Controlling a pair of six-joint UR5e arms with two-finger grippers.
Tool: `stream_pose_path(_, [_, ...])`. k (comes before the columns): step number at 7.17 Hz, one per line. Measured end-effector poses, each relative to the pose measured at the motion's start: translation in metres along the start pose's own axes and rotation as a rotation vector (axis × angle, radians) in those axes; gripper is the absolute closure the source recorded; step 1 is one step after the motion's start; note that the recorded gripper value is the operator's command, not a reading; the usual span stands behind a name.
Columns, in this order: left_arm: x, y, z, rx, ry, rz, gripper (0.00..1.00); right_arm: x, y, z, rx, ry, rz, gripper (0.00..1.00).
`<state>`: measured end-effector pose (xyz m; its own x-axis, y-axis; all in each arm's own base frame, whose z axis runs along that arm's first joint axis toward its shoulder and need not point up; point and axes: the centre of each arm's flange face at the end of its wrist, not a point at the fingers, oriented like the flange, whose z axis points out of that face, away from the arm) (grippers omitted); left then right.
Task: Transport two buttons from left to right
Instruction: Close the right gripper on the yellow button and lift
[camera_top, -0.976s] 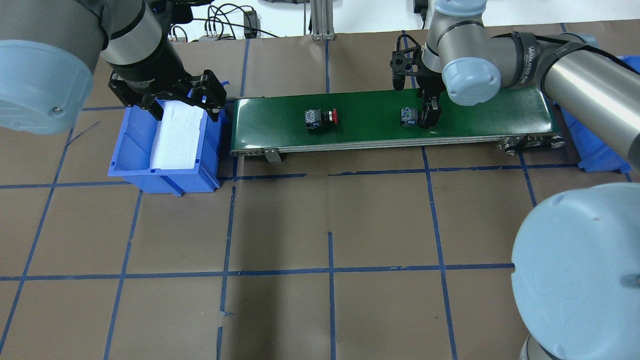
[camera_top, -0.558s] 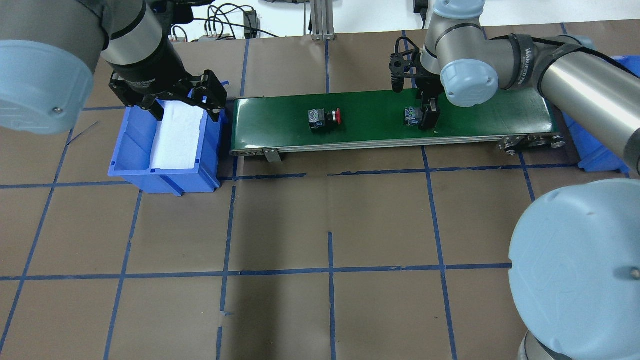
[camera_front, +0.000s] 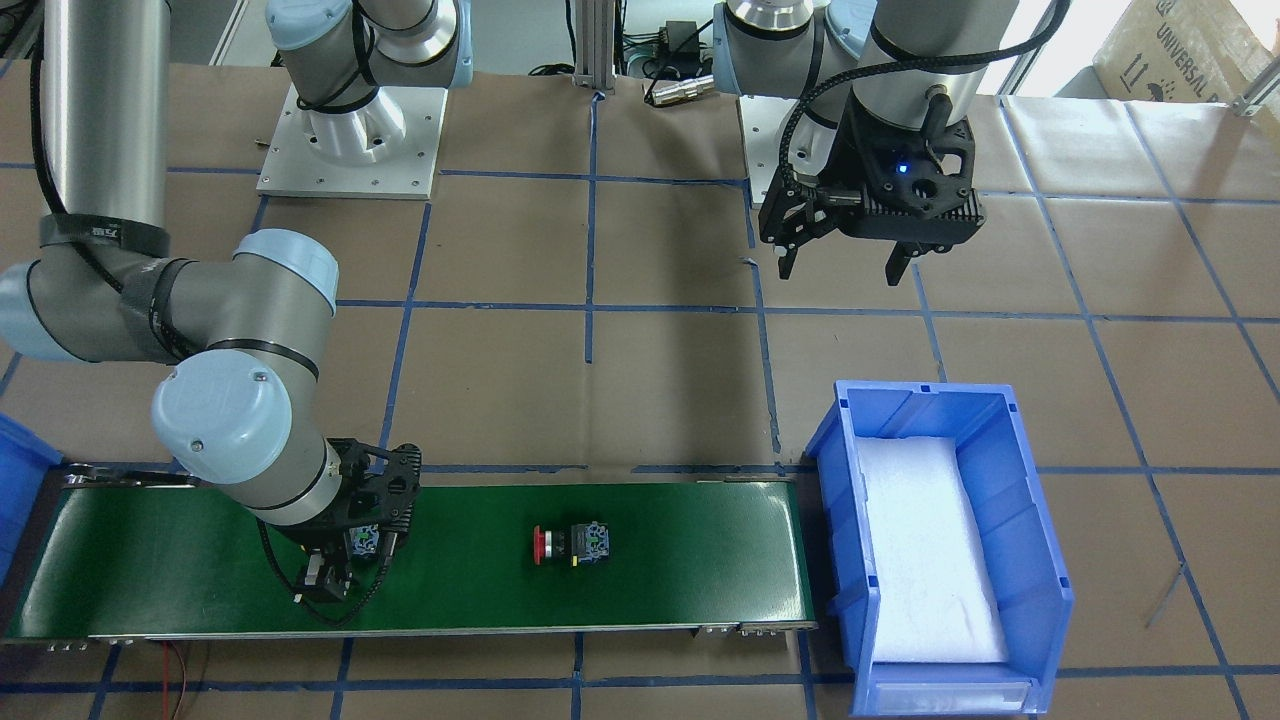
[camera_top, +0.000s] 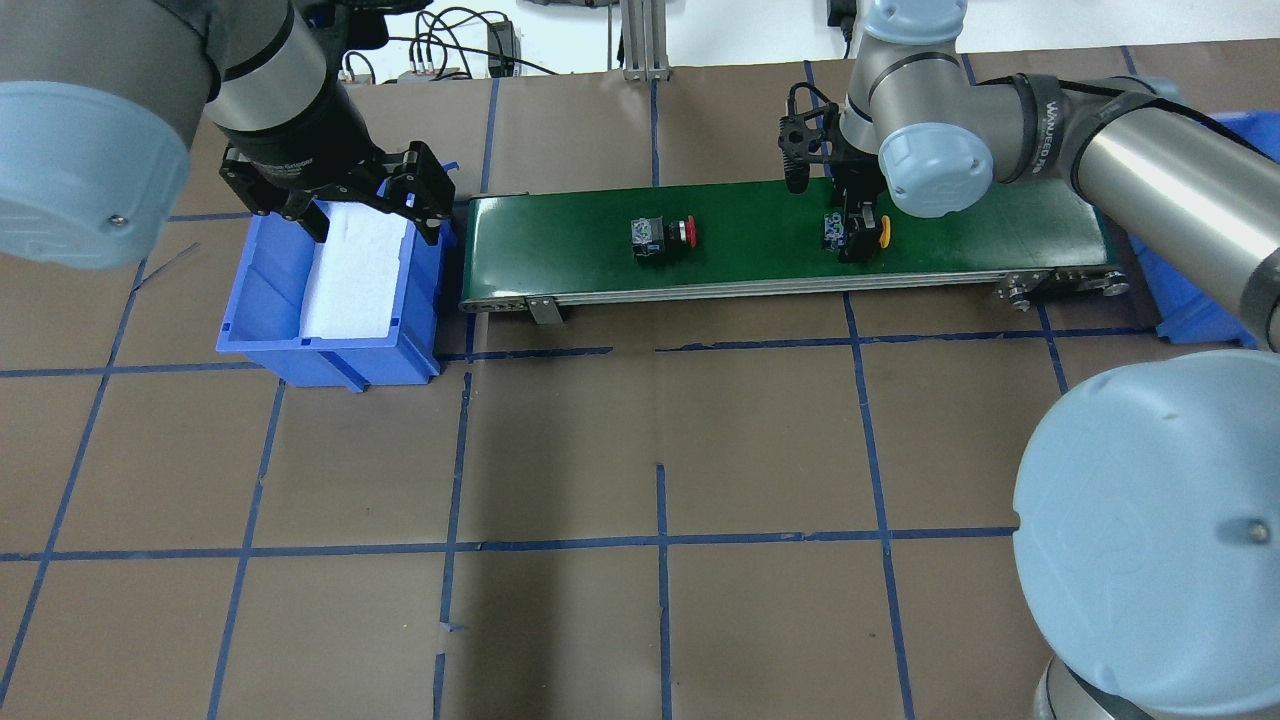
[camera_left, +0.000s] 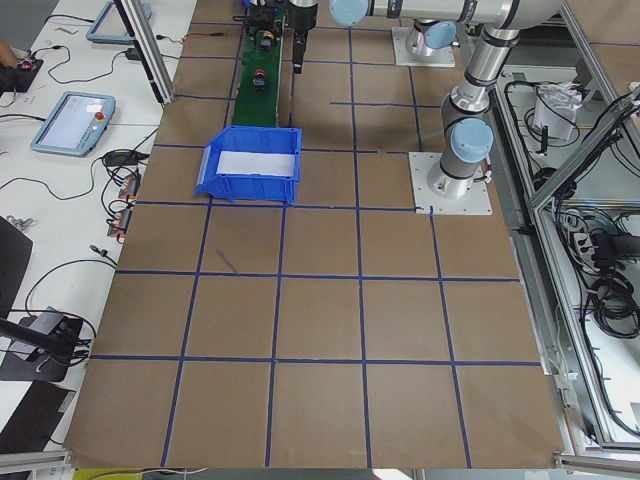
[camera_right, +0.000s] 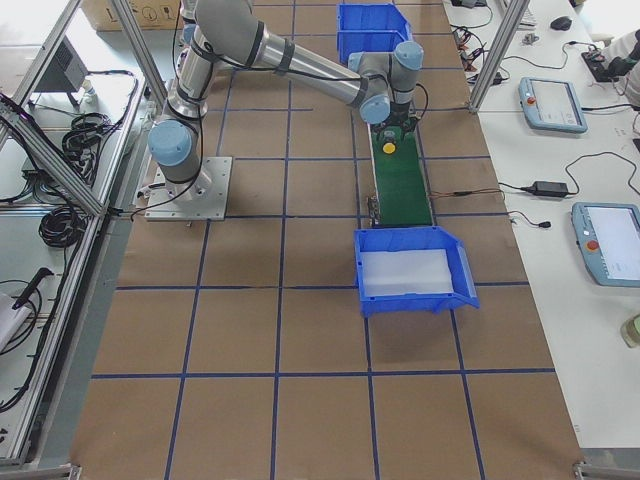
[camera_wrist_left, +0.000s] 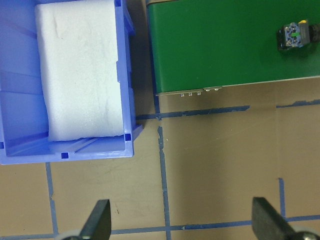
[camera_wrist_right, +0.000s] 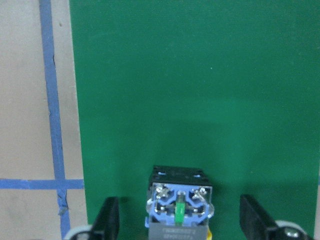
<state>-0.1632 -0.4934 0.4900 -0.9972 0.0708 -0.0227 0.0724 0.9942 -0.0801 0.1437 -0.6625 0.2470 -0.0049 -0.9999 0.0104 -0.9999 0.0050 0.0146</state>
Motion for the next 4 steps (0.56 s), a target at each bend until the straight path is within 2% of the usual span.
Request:
stream_pose_path(2, [0.0, 0.0, 0.001, -0.001, -0.001, 0.0, 0.0, 0.0, 0.001, -0.003, -0.007, 0.003, 0.0, 0.92])
stream_pose_path(4, [0.0, 0.001, 0.001, -0.003, -0.001, 0.0, 0.0, 0.001, 0.005, -0.011, -0.013, 0.013, 0.012, 0.96])
